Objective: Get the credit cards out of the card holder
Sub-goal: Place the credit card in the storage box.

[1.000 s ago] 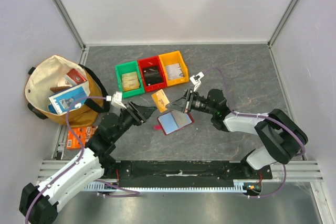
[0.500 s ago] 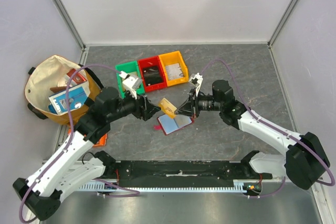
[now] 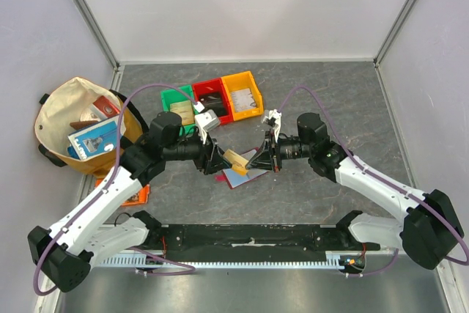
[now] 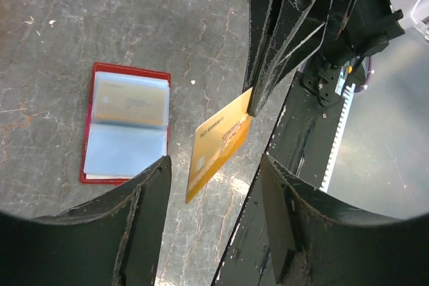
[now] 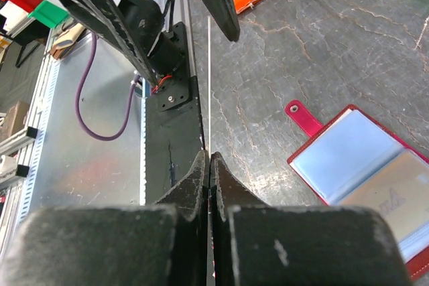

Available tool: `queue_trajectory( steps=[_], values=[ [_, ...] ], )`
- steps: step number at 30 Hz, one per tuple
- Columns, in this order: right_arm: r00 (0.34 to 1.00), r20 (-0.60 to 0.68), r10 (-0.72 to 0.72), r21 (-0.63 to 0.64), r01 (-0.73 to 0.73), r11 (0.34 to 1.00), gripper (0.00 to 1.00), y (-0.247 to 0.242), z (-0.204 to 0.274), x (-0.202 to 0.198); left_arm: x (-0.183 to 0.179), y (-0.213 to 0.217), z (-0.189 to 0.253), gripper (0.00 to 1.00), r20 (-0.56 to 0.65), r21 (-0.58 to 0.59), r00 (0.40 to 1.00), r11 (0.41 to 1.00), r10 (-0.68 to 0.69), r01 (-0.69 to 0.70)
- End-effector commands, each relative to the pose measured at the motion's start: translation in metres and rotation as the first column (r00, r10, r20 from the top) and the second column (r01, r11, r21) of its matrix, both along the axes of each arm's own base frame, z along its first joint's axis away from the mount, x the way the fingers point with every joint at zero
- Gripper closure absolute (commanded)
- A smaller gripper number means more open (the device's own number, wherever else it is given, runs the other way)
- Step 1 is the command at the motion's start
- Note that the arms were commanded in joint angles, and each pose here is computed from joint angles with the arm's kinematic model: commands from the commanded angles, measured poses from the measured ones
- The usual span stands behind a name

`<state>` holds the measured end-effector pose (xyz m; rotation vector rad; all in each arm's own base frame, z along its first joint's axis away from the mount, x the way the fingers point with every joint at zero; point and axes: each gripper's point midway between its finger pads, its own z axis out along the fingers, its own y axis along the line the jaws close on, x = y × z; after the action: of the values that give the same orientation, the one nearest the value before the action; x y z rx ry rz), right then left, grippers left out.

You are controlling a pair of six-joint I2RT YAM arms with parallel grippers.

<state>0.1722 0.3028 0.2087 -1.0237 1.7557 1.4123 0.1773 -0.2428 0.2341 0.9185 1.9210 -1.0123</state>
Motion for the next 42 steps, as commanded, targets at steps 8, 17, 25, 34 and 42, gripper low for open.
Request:
queue_trajectory(
  steps=[8, 17, 25, 34, 42],
  values=[
    [0.997, 0.066, 0.031, 0.047, -0.034, 0.998, 1.0, 0.002, 0.016, -0.003, 0.003, -0.01, 0.015, 0.79, 0.053, -0.031, 0.997, 0.997, -0.064, 0.066],
    [0.984, 0.057, -0.167, 0.008, 0.166, 0.986, 0.3, -0.007, 0.007, 0.027, 0.038, 0.017, 0.007, 0.98, 0.06, 0.018, 0.978, 0.98, 0.199, -0.201],
    [0.938, 0.022, -0.346, -0.08, 0.347, 0.934, 0.06, -0.025, -0.018, 0.056, 0.104, 0.112, -0.007, 0.98, 0.061, 0.123, 0.688, 0.679, 0.723, -0.724],
    [0.88, -0.009, -0.476, -0.155, 0.469, 0.87, 0.02, -0.042, -0.04, 0.068, 0.163, 0.162, -0.035, 0.98, -0.005, 0.168, 0.494, 0.487, 0.87, -0.857],
    [0.876, -0.035, -0.482, -0.172, 0.47, 0.866, 0.02, -0.046, -0.049, 0.06, 0.223, 0.167, -0.056, 0.96, -0.061, 0.23, 0.423, 0.425, 0.904, -0.876]
  ],
)
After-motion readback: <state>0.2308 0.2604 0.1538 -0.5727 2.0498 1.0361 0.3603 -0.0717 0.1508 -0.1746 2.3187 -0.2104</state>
